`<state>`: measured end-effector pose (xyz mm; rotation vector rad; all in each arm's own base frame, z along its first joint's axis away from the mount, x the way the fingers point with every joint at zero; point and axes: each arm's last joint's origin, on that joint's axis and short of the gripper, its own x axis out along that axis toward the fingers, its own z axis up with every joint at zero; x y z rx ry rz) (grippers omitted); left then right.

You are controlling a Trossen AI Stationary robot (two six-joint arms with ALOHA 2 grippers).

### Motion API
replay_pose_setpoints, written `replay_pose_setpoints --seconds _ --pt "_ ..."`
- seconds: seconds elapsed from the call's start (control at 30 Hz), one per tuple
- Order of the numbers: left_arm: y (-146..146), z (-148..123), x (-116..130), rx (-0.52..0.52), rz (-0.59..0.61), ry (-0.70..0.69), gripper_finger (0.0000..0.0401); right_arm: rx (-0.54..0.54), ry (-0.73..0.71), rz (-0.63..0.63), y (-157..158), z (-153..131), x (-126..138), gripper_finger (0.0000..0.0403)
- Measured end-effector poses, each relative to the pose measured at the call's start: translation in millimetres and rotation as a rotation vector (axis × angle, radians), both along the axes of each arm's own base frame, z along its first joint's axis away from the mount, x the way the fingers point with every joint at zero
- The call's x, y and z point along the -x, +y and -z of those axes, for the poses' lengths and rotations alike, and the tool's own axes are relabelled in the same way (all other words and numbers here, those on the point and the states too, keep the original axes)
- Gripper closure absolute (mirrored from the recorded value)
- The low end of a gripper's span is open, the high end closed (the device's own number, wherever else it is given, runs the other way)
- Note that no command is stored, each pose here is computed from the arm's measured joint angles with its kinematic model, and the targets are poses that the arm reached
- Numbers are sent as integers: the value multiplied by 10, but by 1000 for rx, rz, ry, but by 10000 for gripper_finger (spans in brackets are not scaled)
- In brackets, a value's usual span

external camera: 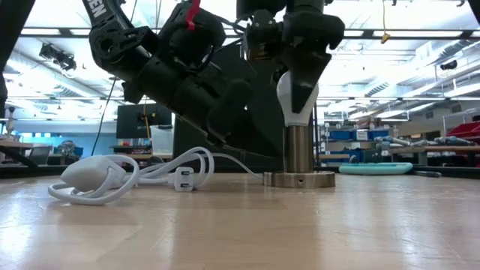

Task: Screw lightbulb
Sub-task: Insert the lightbulb into the socket

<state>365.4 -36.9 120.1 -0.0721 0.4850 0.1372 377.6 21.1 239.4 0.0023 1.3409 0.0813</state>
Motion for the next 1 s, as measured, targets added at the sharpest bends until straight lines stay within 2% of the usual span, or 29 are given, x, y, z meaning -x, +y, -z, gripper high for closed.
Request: replay_pose_setpoints --seconds 0.13,0.23,0.5,0.63,0.77,1.0 --pt "-2 14 10 5 11 19 391 19 9 -11 18 46 15 122" --pt "-7 11 9 10 11 15 365 22 14 -10 13 55 22 122" --pt "-19 -13 -3 48 1 -16 215 31 15 -32 10 54 25 122" --pt "-39 -19 -17 46 5 -44 162 30 15 -27 -22 54 23 129" --pt "-43 104 -63 44 -7 -82 148 31 14 -28 -38 54 22 136" --pt "-23 207 -105 -16 -77 -142 157 18 12 -32 -34 54 19 131"
